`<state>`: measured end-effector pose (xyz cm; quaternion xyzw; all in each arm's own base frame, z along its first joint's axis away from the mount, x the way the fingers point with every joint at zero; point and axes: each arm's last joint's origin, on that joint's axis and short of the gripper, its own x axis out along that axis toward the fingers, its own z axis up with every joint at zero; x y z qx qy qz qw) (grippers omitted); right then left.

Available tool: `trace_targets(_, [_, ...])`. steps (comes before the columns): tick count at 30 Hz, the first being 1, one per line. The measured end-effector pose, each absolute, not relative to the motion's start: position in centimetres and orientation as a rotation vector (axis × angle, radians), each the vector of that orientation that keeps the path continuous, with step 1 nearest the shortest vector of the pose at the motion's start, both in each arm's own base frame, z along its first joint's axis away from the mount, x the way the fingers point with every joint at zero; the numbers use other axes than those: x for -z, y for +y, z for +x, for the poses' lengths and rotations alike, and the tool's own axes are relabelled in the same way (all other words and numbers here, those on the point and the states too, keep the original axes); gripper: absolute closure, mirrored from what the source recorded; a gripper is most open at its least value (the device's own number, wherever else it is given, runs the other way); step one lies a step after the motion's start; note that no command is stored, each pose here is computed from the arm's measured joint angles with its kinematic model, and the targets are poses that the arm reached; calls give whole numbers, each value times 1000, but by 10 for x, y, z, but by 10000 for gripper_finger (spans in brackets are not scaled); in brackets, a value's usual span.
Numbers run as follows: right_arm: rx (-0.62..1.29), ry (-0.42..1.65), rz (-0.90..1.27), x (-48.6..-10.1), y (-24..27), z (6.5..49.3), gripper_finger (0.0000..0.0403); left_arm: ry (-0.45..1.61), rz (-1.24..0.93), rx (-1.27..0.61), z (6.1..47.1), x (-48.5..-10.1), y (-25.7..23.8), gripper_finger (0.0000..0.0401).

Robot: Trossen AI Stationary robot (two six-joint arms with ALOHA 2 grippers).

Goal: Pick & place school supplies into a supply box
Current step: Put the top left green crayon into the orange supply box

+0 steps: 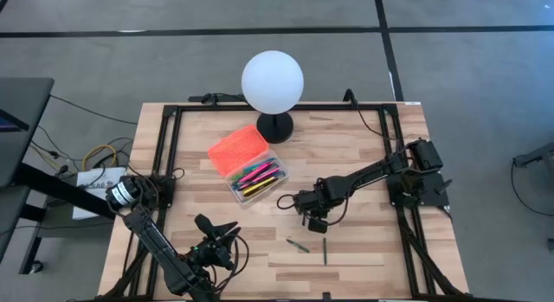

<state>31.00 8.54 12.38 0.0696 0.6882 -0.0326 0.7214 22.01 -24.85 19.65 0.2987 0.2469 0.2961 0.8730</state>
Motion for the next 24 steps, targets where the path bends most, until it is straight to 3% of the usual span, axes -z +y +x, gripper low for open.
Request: trace_targets(24, [12, 1491, 49, -123, 79, 313, 351, 516, 624, -618, 220, -197, -249, 314])
